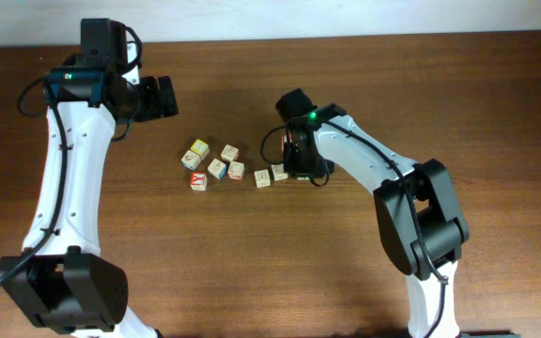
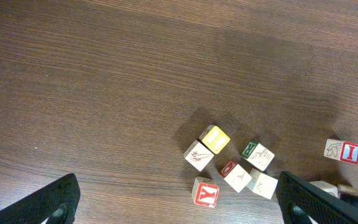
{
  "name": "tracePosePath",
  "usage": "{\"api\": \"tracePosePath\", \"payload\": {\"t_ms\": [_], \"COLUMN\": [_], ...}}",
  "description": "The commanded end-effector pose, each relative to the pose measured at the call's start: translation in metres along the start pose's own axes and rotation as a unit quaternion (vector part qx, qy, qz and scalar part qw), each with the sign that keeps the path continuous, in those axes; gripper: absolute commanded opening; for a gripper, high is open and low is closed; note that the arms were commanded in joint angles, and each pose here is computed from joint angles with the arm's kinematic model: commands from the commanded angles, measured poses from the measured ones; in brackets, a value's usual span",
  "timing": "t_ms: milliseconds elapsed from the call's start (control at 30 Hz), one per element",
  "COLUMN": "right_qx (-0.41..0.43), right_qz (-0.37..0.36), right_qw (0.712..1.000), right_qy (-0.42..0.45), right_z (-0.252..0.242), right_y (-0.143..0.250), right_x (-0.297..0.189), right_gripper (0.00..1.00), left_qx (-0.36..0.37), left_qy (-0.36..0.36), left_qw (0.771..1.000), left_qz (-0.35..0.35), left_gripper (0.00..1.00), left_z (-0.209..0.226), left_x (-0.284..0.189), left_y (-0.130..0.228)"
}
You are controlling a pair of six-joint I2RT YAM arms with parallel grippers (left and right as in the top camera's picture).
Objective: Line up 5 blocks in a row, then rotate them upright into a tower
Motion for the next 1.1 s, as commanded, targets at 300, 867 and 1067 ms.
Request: {"api": "tracePosePath", "payload": {"t_ms": [300,867,1067], "right_qx": [-0.015,-0.084,-0.134], "right_qz": [0.091,0.02,-0.086], "right_qw": [0.995,0.996,0.983], "right_qy": [0.036,-0.031,-0.089], "right_z": [-0.017,0.004,0.04], "right_y": [0.05,0.018,-0.015], "right_x": [-0.025,-0.051,-0.041], "right_gripper": [0.23,0.53,0.52], "left_qx": [-0.009,-0.009,-0.009], "left_qy": [-0.003,-0.003,-0.003], "left_qw": [1.0,1.0,1.0], "left_qz": [-0.009,-0.009,-0.009], "left_gripper": [0.99,0.99,0.99], "left_z": [0.0,0.0,0.0], "left_x": [-0.002,-0.002,-0.002], "left_y": [-0.005,-0.005,-0.005]}}
Point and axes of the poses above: each gripper's point midway between its finger pads, its own x axis out along the fingers, its own z axis along the line the jaws close on, y = z × x, the point moved 9 cm from there along -x, back along the fingers, and after that the axes turned 6 degrees about -x, right-handed, at the moved point
